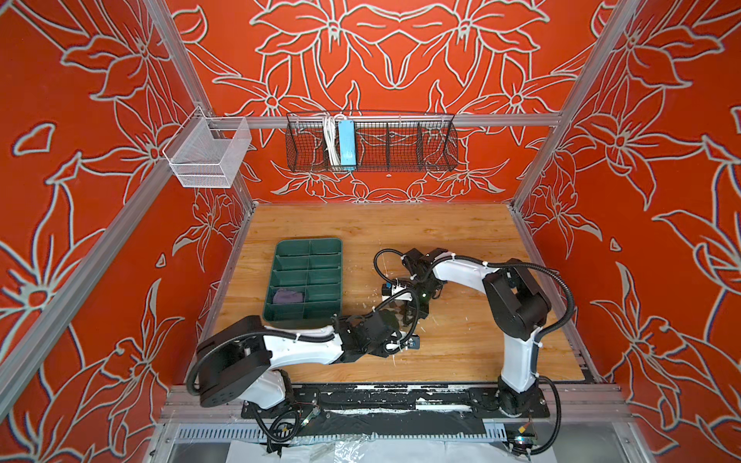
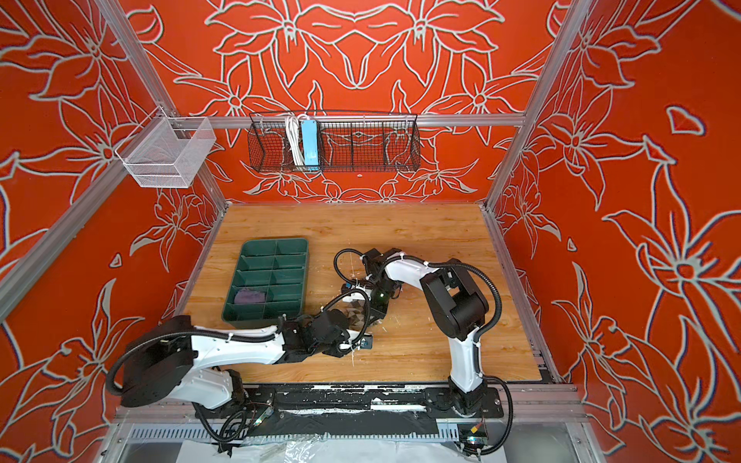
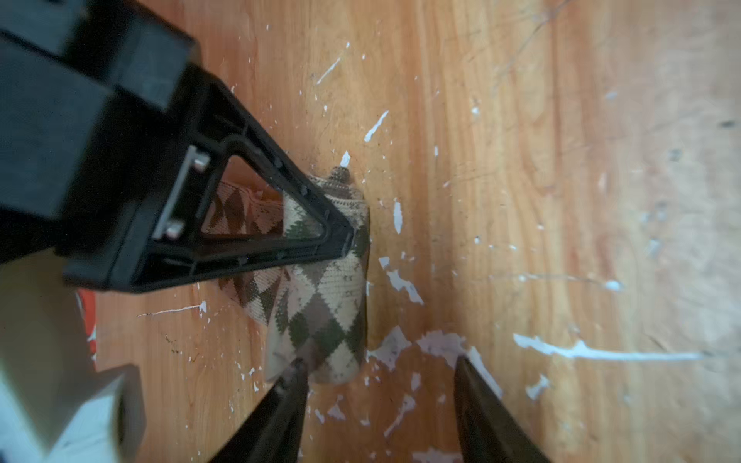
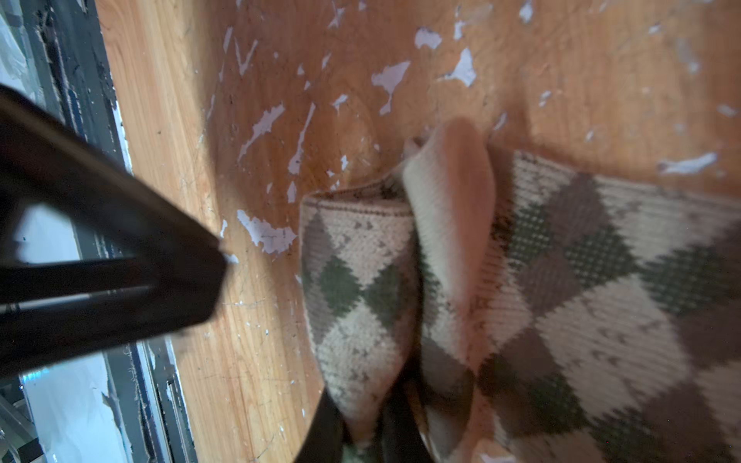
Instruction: Roll the socks
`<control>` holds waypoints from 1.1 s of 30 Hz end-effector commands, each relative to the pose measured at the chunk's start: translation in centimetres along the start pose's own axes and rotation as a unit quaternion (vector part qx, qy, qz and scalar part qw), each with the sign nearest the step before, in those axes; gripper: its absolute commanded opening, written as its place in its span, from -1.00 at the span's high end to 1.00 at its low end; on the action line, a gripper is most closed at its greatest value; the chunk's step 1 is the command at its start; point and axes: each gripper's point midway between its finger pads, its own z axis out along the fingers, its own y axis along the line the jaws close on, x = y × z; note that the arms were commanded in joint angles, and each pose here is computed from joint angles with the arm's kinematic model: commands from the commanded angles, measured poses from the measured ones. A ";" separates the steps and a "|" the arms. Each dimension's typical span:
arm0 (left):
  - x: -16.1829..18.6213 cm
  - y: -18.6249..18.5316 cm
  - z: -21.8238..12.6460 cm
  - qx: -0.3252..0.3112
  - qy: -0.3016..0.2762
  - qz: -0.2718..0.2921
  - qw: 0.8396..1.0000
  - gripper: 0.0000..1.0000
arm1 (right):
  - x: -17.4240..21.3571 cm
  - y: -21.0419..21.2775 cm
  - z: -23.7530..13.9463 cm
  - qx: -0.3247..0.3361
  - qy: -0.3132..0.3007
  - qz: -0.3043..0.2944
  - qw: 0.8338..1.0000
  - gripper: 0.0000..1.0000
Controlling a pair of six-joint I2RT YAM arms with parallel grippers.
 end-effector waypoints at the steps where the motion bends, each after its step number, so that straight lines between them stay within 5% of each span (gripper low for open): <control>1: -1.5 2.4 1.2 -0.053 -0.008 -0.004 0.999 -0.06 | 1.0 0.0 0.7 -0.013 0.017 -0.004 1.000 0.85; 9: 0.5 1.5 3.3 -0.049 0.048 -0.015 0.998 0.56 | 0.2 1.1 -1.2 -0.007 -0.027 -0.017 0.999 0.84; 13: 1.2 1.1 2.7 -0.030 0.062 -0.021 0.997 0.83 | -0.4 0.9 -3.0 0.022 -0.078 -0.007 0.997 0.57; 21: 2.0 -0.5 1.4 0.094 0.071 -0.065 0.991 0.90 | -0.4 -0.6 -8.0 0.142 -0.190 0.027 0.971 0.12; 25: 2.3 0.0 1.5 0.142 0.083 -0.110 0.980 0.92 | 0.5 -2.3 -12.4 0.231 -0.260 0.078 0.934 0.11; 28: 2.4 0.3 1.5 0.188 0.099 -0.154 0.965 0.92 | 1.9 -2.8 -16.3 0.323 -0.317 0.108 0.885 0.07; 30: 2.5 0.3 1.5 0.232 0.120 -0.180 0.948 0.92 | 2.6 -2.0 -19.7 0.395 -0.359 0.095 0.840 0.00; 33: 2.7 0.6 1.7 0.281 0.152 -0.220 0.922 0.93 | 3.4 0.6 -21.7 0.446 -0.386 0.033 0.807 -0.06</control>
